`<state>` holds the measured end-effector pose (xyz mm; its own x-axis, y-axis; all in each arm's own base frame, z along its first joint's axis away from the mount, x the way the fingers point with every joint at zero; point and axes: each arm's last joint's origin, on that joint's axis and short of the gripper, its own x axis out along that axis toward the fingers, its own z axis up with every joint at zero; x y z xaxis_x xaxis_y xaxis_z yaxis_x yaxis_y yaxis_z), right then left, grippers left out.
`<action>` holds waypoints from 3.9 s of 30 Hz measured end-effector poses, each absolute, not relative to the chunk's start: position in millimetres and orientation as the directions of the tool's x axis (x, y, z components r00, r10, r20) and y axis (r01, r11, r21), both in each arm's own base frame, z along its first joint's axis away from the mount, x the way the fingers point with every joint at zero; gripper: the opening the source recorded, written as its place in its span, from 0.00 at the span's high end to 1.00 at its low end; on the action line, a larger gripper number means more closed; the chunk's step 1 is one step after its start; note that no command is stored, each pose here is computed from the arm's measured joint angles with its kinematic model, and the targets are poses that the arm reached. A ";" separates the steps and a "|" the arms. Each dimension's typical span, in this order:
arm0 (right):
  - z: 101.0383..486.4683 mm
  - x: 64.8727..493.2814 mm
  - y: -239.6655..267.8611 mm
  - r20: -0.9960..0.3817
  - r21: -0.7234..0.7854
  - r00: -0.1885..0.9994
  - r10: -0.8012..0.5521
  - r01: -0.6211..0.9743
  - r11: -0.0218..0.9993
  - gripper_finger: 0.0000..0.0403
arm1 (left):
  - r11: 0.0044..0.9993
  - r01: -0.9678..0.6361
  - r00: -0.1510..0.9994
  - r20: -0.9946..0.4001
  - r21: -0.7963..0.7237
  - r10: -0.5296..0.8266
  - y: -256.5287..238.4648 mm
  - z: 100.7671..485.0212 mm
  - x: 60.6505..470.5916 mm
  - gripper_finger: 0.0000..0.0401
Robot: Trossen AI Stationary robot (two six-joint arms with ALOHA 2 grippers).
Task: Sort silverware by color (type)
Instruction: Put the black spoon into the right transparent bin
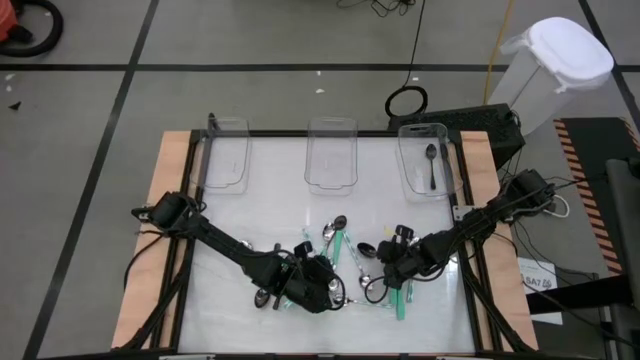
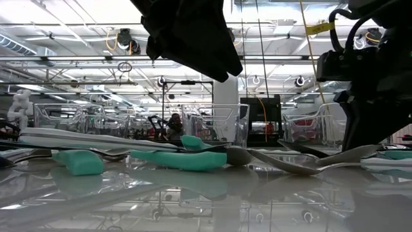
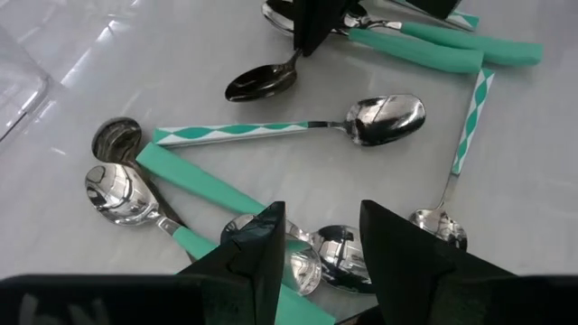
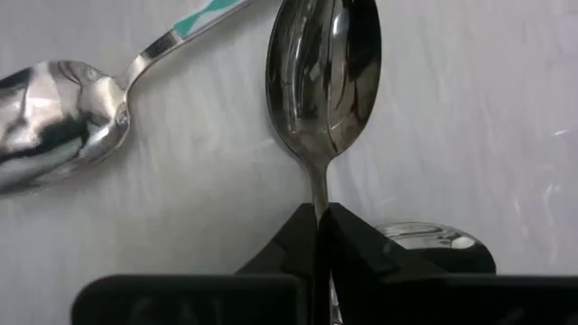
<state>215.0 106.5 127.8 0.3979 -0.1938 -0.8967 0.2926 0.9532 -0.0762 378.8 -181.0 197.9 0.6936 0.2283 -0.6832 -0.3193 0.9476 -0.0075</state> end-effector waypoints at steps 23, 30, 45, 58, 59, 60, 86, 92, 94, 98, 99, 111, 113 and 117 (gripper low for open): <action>152.0 231.5 105.0 -0.608 -0.208 0.660 -0.442 0.405 0.891 0.97 | 0.951 -0.309 0.743 -0.630 -0.023 0.226 -181.7 203.0 384.7 0.64; 165.8 237.5 106.5 -0.516 -0.216 0.711 -0.478 0.432 0.876 0.97 | 0.905 -0.424 0.738 -0.564 0.037 0.369 -177.7 204.4 383.8 0.64; 216.8 199.5 123.6 -0.317 -0.134 0.833 -0.453 0.434 0.891 0.97 | 0.836 -0.541 0.714 -0.478 0.086 0.511 -180.4 171.3 395.6 0.64; 219.2 217.2 144.2 -0.116 -0.057 0.906 -0.406 0.402 0.914 0.97 | 0.889 -0.453 0.861 -0.293 -0.070 0.416 -192.4 157.6 428.6 0.56; 218.4 218.8 145.7 -0.110 -0.064 0.910 -0.400 0.395 0.917 0.97 | 0.891 -0.448 0.867 -0.277 -0.075 0.413 -193.1 156.6 430.2 0.52; 217.9 220.6 147.4 -0.103 -0.063 0.917 -0.385 0.380 0.923 0.97 | 0.893 -0.444 0.872 -0.266 -0.074 0.411 -193.6 156.3 431.2 0.49; 216.9 233.7 157.9 0.003 -0.103 0.943 -0.333 0.331 0.938 0.97 | 0.927 -0.350 0.933 -0.138 -0.135 0.332 -184.2 170.8 445.2 0.28; 217.3 233.7 157.8 0.005 -0.116 0.943 -0.334 0.332 0.936 0.97 | 0.927 -0.346 0.936 -0.124 -0.148 0.330 -181.0 172.7 447.1 0.28; 217.5 233.8 157.7 0.007 -0.124 0.943 -0.334 0.332 0.935 0.97 | 0.922 -0.356 0.932 -0.124 -0.155 0.339 -176.4 172.7 448.9 0.28; 217.5 233.8 157.7 0.007 -0.134 0.943 -0.333 0.331 0.934 0.97 | 0.909 -0.375 0.926 -0.121 -0.181 0.358 -167.5 173.1 452.4 0.28; 217.5 233.8 157.7 0.006 -0.136 0.943 -0.333 0.331 0.934 0.97 | 0.907 -0.379 0.924 -0.121 -0.181 0.362 -165.6 173.1 453.1 0.29; 217.2 233.8 157.7 0.005 -0.155 0.943 -0.334 0.331 0.931 0.97 | 0.909 -0.382 0.923 -0.122 -0.166 0.366 -163.2 173.0 454.0 0.67; 217.2 233.8 157.5 0.005 -0.156 0.941 -0.337 0.334 0.930 0.97 | 0.910 -0.381 0.923 -0.122 -0.165 0.364 -163.2 173.0 454.0 0.77; 216.8 233.7 157.5 0.002 -0.163 0.941 -0.337 0.333 0.929 0.96 | 0.914 -0.382 0.922 -0.124 -0.140 0.366 -163.5 172.7 453.8 0.95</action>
